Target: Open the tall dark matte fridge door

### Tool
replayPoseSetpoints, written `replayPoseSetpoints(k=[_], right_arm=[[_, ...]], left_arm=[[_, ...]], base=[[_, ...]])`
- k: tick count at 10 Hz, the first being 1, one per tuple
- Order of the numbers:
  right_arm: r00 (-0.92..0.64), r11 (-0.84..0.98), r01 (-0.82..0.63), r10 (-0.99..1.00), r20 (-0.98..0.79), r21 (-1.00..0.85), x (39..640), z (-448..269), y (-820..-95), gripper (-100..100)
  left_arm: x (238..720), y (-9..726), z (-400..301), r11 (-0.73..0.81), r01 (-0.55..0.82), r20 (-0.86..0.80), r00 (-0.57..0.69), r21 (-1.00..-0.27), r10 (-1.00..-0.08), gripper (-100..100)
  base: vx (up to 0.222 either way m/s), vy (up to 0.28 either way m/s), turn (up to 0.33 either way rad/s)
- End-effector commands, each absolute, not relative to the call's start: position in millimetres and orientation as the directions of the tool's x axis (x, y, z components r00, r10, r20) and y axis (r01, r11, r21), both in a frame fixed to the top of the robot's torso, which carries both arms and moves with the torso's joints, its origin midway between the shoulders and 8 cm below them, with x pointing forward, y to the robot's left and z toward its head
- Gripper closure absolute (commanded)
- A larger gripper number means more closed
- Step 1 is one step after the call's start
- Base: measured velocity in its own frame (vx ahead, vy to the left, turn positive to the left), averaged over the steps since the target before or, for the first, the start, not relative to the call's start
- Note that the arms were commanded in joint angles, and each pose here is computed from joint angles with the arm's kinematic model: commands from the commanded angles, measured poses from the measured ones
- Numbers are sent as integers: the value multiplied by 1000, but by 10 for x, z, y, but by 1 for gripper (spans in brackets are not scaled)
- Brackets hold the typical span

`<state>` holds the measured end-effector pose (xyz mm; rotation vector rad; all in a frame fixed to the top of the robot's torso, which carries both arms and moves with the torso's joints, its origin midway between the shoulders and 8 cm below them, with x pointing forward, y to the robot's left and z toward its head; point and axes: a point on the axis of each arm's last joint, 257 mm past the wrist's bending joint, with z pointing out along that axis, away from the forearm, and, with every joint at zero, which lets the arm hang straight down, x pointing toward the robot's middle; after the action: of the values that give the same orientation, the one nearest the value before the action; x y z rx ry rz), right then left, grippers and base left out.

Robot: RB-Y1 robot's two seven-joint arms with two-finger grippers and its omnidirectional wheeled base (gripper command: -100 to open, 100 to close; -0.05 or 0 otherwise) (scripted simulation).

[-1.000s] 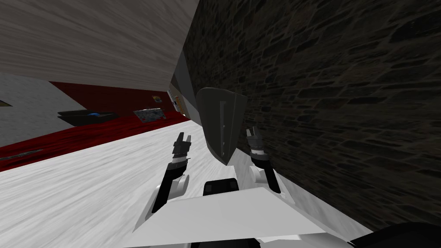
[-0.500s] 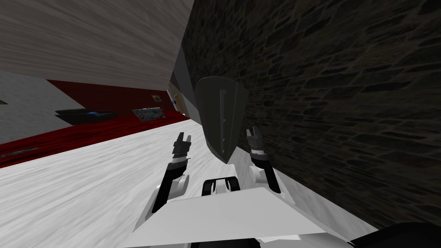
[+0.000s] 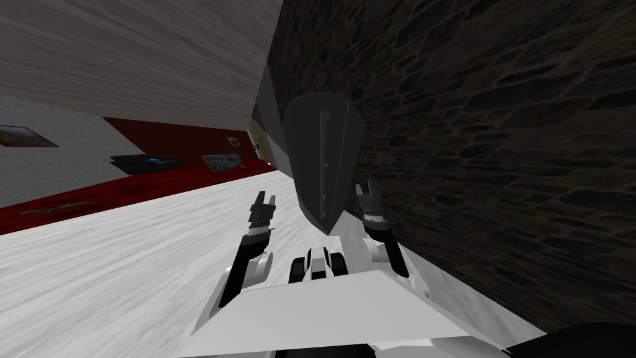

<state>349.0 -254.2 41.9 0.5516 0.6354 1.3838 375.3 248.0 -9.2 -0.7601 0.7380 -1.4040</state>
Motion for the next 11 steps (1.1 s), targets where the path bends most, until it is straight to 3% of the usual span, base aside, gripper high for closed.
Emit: replayPoseSetpoints(k=[1, 11], right_arm=[[49, 90, -780, 995, -83, 619, 3352, 702, -2552, -100], [-4, -19, -945, 999, 46, 327, 2808, 1557, -2811, -100]], left_arm=[[3753, 2480, -92, 22, 569, -3, 35, -822, -999, 0], [3753, 2481, -93, 22, 569, -3, 35, -822, -999, 0]], base=[[17, -95, 323], [8, -85, 241]])
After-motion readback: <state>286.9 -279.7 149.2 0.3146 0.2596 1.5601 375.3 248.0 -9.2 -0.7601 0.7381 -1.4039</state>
